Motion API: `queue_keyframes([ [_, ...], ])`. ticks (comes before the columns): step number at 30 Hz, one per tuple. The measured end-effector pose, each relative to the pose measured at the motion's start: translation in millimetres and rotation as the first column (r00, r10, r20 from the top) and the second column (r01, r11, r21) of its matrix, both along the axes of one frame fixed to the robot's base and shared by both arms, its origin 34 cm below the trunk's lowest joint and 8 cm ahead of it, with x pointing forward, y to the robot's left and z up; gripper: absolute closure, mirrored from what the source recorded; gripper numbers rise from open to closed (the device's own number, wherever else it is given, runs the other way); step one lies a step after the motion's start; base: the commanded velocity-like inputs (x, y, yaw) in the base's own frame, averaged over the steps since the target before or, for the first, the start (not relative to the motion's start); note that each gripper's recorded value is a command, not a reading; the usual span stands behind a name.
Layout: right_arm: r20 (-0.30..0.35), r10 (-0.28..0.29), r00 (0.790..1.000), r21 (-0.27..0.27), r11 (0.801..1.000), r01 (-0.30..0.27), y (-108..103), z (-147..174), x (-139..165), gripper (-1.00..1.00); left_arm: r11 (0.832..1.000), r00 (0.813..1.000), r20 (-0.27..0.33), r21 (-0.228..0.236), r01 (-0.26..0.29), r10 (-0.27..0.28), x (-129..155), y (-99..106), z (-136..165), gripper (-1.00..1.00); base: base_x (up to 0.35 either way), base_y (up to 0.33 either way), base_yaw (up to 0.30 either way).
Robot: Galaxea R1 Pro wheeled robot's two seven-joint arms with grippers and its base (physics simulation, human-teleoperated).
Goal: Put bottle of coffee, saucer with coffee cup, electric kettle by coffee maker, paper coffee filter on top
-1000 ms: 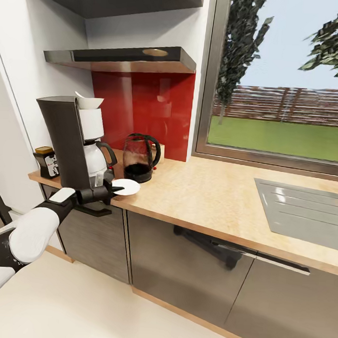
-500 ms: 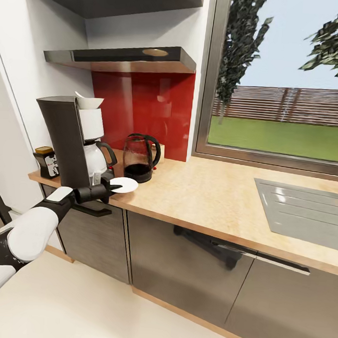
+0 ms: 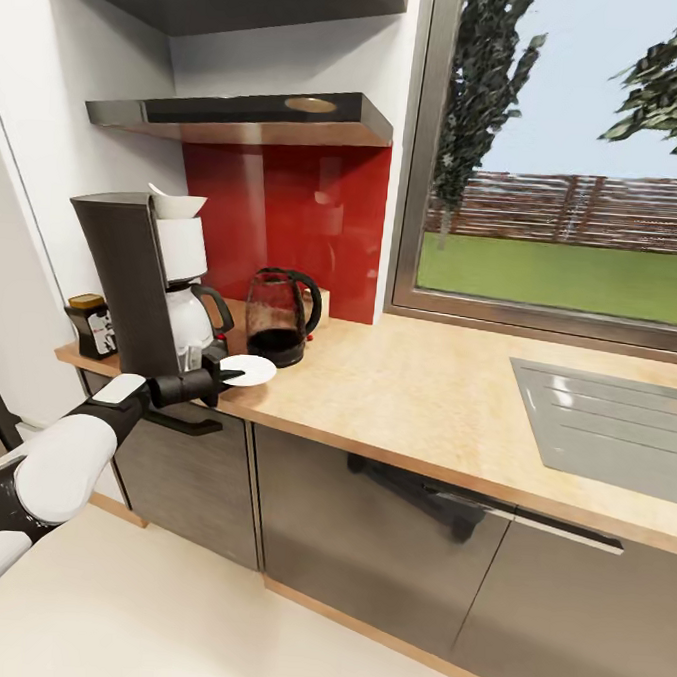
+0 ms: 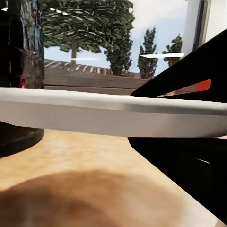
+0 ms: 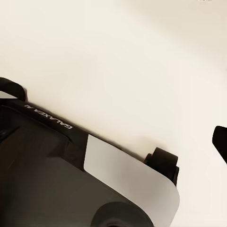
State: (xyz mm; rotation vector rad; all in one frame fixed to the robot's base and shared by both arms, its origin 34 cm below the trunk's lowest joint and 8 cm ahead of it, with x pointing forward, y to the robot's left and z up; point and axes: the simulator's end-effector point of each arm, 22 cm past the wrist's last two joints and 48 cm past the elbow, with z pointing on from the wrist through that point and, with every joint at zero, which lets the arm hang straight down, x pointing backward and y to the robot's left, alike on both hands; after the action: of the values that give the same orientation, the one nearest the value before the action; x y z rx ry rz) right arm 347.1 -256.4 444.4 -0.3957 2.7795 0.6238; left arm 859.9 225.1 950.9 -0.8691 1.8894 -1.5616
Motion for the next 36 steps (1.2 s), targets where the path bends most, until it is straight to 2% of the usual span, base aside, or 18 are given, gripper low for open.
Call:
queue_keyframes([
  [24, 0.0, 0.0, 1.0, 0.0, 1.0, 0.0, 0, 0, 0, -1.0, 1.0, 1.0, 0.001, -0.003, -0.001, 0.001, 0, 0, 0, 1.0, 0.042, -0.023, 0.0],
  [36, -0.014, 0.001, 1.0, 0.0, 1.0, -0.001, 0, -3, -5, -1.0, 1.0, 1.0, -0.014, -0.002, -0.001, 0.001, 3, 0, -11, 1.0, 0.0, 0.0, 0.0],
])
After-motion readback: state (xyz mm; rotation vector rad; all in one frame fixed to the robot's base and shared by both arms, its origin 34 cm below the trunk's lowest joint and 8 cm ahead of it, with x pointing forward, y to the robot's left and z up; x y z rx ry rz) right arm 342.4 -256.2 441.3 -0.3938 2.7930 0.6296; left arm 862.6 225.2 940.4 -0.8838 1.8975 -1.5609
